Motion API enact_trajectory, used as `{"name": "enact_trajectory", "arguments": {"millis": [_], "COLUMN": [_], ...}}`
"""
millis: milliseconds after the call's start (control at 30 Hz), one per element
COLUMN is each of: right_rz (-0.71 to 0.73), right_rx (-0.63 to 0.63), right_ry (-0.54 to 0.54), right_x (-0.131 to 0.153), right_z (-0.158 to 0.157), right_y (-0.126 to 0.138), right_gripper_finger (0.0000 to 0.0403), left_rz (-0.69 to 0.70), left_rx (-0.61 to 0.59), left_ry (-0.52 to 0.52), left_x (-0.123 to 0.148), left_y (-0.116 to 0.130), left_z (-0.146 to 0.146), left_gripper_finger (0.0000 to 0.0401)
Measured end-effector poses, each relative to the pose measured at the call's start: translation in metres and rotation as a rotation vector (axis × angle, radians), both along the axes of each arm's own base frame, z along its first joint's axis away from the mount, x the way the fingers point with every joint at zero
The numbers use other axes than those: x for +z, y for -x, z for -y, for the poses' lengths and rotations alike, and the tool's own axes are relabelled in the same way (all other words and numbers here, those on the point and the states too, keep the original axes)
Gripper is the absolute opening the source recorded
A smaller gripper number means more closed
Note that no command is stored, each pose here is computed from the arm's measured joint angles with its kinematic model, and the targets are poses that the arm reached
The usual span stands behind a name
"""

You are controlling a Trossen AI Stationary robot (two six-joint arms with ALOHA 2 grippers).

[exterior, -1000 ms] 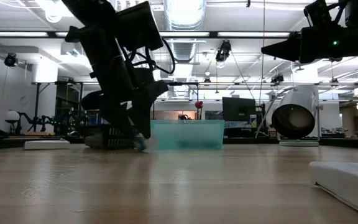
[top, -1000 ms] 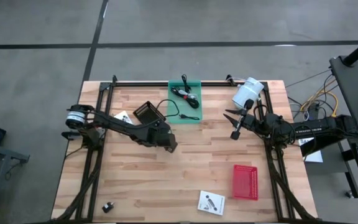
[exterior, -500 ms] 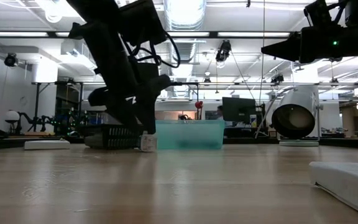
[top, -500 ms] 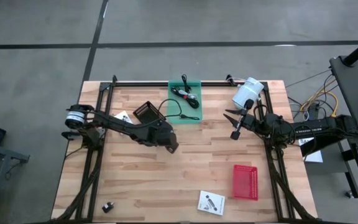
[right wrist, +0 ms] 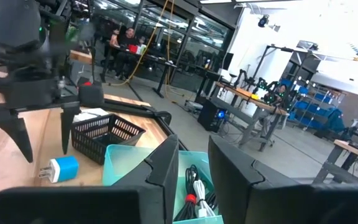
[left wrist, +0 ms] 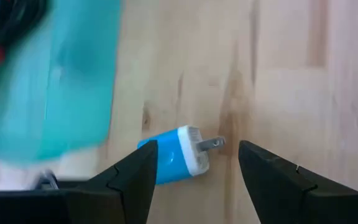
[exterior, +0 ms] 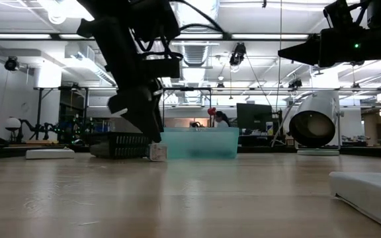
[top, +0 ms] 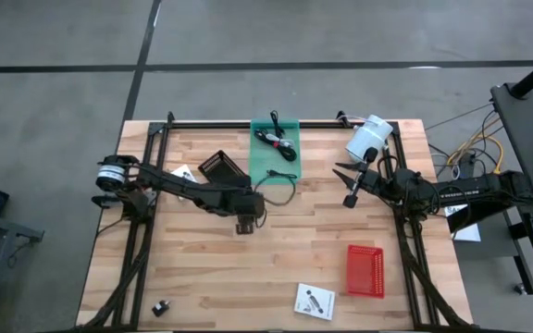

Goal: Pick and place items into bin
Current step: Put the blue charger adapter into the black bin

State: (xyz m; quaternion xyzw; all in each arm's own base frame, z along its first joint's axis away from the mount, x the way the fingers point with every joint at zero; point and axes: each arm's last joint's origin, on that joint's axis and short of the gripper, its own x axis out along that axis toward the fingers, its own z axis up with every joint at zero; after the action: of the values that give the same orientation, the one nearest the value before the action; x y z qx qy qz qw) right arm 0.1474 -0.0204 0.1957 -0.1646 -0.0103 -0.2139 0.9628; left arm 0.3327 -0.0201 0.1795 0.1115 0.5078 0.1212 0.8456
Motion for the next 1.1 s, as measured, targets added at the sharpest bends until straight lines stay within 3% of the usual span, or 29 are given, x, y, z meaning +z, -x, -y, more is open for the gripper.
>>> {"name": "enact_trajectory", "arguments": {"millis": [400,533,767,1100], "right_rz": [-0.012,-0.012,-0.012,-0.023], "right_rx": [-0.002,-0.001,-0.001,-0.002], "right_ry": [0.017,0.017,0.017,0.023], "right_x": [0.000,0.000,0.000,-0.001], "right_z": [0.000,0.000,0.000,0.000], "right_y": [0.000,0.000,0.000,0.000], "right_gripper_finger": [0.0069,0.0074,0.0074,0.0073], "left_rz": [-0.235,-0.298,-0.348,-0.415], "left_rx": [-0.562,-0.602,-0.602,-0.707], "left_ry": [-0.310,-0.382,-0.400,-0.461], "left_x": [-0.004,-0.010,-0.021,-0.039], "left_y": [0.003,0.002,-0.001,-0.010], "left_z": [0.000,-0.005,-0.013,-0.013], "left_gripper_finger": [0.0208,0.0208,0.0208,0.0208]}}
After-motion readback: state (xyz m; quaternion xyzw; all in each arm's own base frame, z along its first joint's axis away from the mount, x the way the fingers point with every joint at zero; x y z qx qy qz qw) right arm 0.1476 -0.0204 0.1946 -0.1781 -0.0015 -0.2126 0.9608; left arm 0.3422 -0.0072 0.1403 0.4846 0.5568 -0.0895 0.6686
